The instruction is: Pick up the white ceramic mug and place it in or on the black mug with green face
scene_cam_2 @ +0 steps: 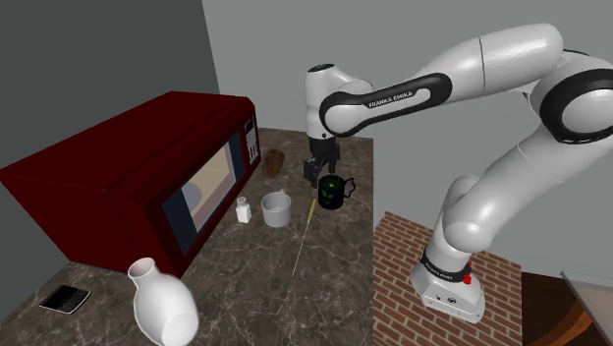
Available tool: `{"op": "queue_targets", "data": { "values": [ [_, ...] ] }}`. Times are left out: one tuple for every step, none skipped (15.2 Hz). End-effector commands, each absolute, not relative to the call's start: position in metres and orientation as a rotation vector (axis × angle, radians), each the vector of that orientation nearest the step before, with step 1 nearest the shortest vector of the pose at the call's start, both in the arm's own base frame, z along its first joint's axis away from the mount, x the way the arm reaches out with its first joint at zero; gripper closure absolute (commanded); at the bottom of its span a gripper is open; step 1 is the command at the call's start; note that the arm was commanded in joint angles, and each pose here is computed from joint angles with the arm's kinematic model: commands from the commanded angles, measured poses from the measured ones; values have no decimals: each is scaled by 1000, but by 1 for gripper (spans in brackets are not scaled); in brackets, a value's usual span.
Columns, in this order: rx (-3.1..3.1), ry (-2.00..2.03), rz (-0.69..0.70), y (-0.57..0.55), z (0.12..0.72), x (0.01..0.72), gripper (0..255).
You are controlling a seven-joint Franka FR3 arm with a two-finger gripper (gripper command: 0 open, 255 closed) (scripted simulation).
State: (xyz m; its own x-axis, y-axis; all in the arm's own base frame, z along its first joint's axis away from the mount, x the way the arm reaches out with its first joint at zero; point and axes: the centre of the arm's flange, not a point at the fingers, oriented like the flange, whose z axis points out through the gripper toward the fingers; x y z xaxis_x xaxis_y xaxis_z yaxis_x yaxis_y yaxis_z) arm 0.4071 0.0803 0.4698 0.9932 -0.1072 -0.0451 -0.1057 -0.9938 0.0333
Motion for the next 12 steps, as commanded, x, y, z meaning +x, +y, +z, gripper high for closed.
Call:
{"op": "queue_targets", "data": {
  "values": [
    [3105,-161,-53,97,459,422,0],
    [3104,-159,-45,105,453,429,0],
    [3103,-156,-36,113,447,437,0],
    [3102,-154,-28,121,441,445,0],
    [3101,-151,-19,129,435,453,0],
    [3100,-149,-11,137,429,461,0],
    [3099,-146,-2,145,423,469,0],
    [3098,-144,6,153,417,477,0],
    [3097,-141,15,161,411,485,0],
    [3096,-139,23,169,405,493,0],
    [3095,-136,31,178,399,501,0],
    [3094,-134,40,186,393,509,0]
  ]
}}
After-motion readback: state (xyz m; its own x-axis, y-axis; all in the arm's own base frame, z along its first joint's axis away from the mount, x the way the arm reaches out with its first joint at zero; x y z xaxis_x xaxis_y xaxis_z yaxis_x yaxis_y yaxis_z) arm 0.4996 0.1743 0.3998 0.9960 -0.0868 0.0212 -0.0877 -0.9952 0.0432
